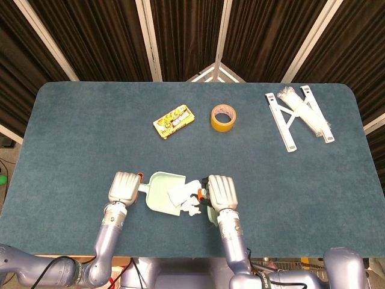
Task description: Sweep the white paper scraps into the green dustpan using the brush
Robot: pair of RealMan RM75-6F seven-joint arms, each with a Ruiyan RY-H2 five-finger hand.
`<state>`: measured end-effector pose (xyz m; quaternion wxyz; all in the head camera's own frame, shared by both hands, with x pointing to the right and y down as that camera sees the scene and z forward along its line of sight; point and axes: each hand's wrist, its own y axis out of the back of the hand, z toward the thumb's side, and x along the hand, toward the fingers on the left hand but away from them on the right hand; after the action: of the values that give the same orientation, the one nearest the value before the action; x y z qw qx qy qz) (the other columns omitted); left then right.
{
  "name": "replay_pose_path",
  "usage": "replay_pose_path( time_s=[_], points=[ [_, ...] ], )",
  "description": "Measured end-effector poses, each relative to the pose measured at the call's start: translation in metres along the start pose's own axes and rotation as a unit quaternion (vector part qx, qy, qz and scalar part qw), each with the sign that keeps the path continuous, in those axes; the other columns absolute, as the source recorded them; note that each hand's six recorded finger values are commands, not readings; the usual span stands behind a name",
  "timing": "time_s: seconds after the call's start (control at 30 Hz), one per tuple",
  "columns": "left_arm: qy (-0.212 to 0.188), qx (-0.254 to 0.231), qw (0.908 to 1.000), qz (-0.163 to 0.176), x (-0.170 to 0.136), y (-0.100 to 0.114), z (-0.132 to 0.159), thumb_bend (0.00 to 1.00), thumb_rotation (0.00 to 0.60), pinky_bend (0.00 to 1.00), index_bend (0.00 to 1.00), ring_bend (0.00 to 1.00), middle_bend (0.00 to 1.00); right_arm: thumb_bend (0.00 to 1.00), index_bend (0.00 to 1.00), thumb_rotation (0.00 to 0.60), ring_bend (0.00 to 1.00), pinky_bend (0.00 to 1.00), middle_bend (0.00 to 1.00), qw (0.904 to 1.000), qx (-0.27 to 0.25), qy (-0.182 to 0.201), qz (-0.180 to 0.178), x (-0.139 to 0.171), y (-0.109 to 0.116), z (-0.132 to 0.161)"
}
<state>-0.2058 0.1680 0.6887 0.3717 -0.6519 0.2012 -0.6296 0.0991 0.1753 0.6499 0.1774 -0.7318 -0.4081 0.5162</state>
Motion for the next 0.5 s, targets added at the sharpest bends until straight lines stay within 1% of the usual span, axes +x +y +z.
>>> replay_pose_path(
  time_s=[0.13, 0.27, 0.37, 0.5],
  points=[
    [0.000, -0.001, 1.0000, -0.005, 0.000, -0.002, 0.001, 0.71, 0.600, 0.99, 0.77, 1.00, 1.00, 0.83, 0.85, 0.600, 1.00, 0.95, 1.00, 0.9996, -0.026, -0.002, 0.006, -0.003, -0.005, 0.009],
    [0.000, -0.001, 1.0000, -0.006, 0.002, -0.004, 0.002, 0.71, 0.600, 0.99, 0.77, 1.00, 1.00, 0.83, 0.85, 0.600, 1.00, 0.95, 1.00, 0.9987, -0.046, -0.003, 0.020, -0.004, -0.014, 0.016],
    [0.000, -0.003, 1.0000, -0.005, 0.003, -0.003, 0.003, 0.71, 0.600, 0.99, 0.77, 1.00, 1.00, 0.83, 0.85, 0.600, 1.00, 0.95, 1.00, 0.9982, -0.053, 0.004, 0.026, -0.004, -0.019, 0.022],
    [-0.001, -0.006, 1.0000, -0.003, 0.005, -0.001, 0.005, 0.71, 0.600, 0.99, 0.77, 1.00, 1.00, 0.83, 0.85, 0.600, 1.00, 0.95, 1.00, 0.9978, -0.056, 0.022, 0.029, -0.003, -0.023, 0.034]
  ],
)
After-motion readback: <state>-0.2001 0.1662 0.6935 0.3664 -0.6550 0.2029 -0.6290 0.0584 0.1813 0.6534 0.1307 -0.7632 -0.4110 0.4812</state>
